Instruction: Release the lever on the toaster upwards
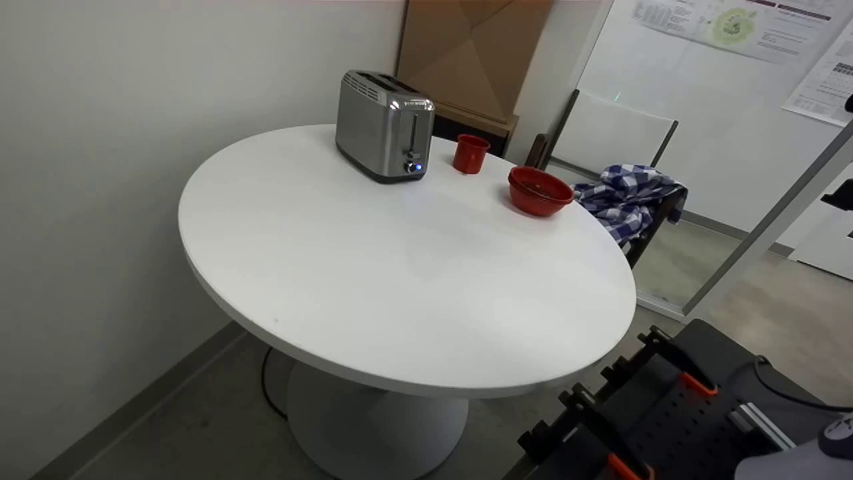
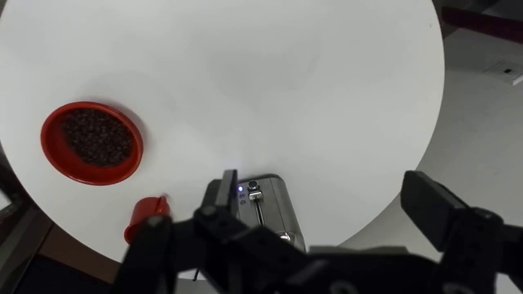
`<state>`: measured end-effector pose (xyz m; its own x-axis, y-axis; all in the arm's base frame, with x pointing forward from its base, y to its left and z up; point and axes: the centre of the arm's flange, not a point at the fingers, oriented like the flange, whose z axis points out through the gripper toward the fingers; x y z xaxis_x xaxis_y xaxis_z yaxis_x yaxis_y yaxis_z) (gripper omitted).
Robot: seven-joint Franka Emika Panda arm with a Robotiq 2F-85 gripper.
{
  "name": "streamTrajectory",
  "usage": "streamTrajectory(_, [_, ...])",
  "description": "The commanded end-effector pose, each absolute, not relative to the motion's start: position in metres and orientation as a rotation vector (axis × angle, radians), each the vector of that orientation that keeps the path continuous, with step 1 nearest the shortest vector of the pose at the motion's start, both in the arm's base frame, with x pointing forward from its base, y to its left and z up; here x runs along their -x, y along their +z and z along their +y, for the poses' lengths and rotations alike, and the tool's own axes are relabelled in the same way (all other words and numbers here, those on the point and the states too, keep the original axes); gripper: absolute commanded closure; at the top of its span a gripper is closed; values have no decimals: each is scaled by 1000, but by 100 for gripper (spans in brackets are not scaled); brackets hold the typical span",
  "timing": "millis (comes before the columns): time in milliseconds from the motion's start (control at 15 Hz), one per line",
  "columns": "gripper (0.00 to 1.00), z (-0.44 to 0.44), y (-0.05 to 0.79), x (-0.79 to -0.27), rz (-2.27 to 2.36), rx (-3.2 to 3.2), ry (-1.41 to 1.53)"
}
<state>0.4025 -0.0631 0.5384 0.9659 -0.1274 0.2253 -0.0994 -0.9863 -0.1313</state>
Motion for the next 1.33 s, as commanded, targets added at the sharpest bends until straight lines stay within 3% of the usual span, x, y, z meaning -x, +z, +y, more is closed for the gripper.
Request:
streamTrajectory(0, [0, -73, 499, -423, 129, 3037, -298])
streamTrajectory(400, [0, -120, 394, -462, 86, 3173, -143])
streamTrajectory(1267, [0, -156, 228, -514, -183, 3266, -753])
